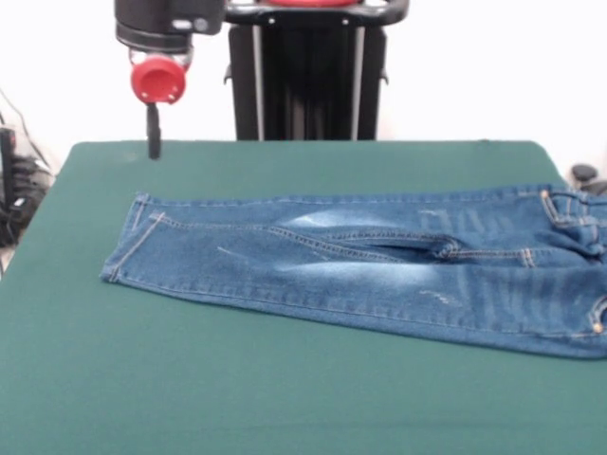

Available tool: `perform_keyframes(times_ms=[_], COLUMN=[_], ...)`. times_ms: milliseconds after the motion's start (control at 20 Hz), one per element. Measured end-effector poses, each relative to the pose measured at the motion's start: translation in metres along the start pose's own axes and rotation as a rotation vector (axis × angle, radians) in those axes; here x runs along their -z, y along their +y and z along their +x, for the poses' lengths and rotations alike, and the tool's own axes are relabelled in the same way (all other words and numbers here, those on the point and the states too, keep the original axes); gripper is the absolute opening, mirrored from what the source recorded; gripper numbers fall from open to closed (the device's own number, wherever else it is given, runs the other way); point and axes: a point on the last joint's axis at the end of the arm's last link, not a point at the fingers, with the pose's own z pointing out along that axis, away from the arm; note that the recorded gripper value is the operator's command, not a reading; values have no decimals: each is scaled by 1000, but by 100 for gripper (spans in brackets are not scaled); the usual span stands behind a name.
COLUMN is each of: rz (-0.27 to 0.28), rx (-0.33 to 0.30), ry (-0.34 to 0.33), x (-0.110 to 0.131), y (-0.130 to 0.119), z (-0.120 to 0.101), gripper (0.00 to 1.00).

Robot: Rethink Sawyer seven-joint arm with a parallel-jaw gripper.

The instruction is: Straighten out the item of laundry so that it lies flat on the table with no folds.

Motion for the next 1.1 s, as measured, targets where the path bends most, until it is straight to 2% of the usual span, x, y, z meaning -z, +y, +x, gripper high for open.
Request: perform_keyframes(times_ms=[100,250,700,1100], rz=[-5,-14,-53,-88], rx=[6,23,104,165], ry=[5,5,21,1], x=[3,0,-20,-43], y=[0,2,22,50], z=[-11,-17,-14,-18], gripper=[100,100,100,100])
